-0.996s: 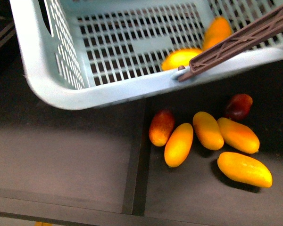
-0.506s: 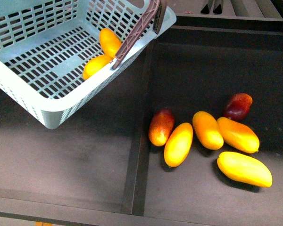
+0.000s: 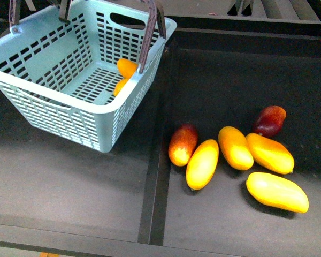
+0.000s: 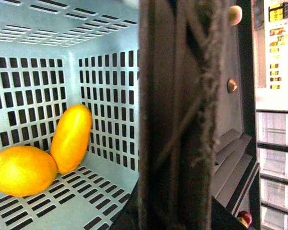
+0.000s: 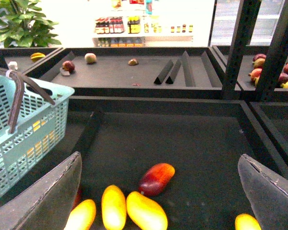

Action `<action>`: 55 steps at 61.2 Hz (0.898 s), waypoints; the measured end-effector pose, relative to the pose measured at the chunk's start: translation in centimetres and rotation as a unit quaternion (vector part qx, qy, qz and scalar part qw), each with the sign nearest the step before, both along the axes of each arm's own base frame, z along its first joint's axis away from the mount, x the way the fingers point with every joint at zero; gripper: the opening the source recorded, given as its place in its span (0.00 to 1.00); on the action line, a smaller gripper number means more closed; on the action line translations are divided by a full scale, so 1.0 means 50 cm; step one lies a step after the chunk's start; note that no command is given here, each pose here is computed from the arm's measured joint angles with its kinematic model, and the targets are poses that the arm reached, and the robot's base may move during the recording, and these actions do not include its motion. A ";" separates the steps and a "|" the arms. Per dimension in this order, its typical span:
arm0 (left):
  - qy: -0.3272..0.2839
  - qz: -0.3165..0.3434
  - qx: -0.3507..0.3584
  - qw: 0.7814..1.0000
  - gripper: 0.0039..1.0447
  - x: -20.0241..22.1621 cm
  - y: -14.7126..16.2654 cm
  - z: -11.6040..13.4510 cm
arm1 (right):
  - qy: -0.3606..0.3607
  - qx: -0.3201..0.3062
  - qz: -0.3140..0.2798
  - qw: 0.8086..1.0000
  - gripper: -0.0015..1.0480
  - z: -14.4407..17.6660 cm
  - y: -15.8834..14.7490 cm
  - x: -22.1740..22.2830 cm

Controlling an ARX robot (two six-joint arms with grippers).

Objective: Pick lemon and mango into basket

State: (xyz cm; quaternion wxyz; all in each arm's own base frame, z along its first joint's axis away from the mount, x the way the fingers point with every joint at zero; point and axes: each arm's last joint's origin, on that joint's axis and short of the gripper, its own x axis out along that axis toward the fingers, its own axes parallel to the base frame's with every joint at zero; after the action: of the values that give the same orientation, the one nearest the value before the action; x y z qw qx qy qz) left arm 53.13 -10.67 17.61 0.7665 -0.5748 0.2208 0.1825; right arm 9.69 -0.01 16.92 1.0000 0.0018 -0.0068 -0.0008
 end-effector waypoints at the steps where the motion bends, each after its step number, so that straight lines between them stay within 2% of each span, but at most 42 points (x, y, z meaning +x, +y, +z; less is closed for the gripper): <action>1: 0.004 -0.001 -0.001 1.000 0.04 -0.003 0.004 -0.008 | 0.000 0.000 0.000 1.000 0.92 0.000 0.000 0.000; 5: 0.018 0.007 -0.004 1.000 0.04 -0.015 0.021 -0.028 | 0.000 0.000 0.000 1.000 0.92 0.000 0.000 0.000; 17: 0.033 0.016 -0.018 0.999 0.04 -0.034 0.075 -0.040 | 0.000 0.000 0.000 1.000 0.92 0.000 0.000 0.000; 27: 0.026 0.038 0.001 0.999 0.31 -0.044 0.102 -0.021 | 0.000 0.000 0.000 1.000 0.92 0.000 0.000 0.000; 34: -0.004 0.062 0.012 0.998 0.52 -0.072 0.114 0.022 | 0.000 0.000 0.000 1.000 0.92 0.000 0.000 0.000; 38: -0.019 0.092 0.028 0.995 0.68 -0.116 0.120 0.059 | 0.000 0.000 0.000 1.000 0.92 0.000 0.000 0.000; 41: -0.024 0.115 0.039 0.992 0.76 -0.148 0.122 0.084 | 0.000 0.000 0.000 1.000 0.92 0.000 0.000 0.000; 47: 0.031 0.172 0.112 0.978 0.94 -0.230 0.112 0.132 | 0.000 0.000 0.000 1.000 0.92 0.000 0.000 0.000; 50: 0.066 0.177 0.128 0.974 0.93 -0.267 0.103 0.140 | 0.000 0.000 0.000 1.000 0.92 0.000 0.000 0.000; 53: 0.076 0.175 0.128 0.973 0.93 -0.278 0.096 0.138 | 0.000 0.000 0.000 1.000 0.92 0.000 0.000 0.000; 55: 0.056 0.127 0.119 0.983 0.90 -0.279 0.096 0.127 | 0.000 0.000 0.001 1.000 0.92 0.000 0.000 0.000</action>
State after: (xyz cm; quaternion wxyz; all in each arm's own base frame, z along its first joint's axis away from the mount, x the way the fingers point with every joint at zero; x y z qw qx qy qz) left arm 39.19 -5.86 23.98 0.7863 -0.4917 0.1651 0.3356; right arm 9.69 -0.01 16.92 1.0000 0.0016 -0.0072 -0.0002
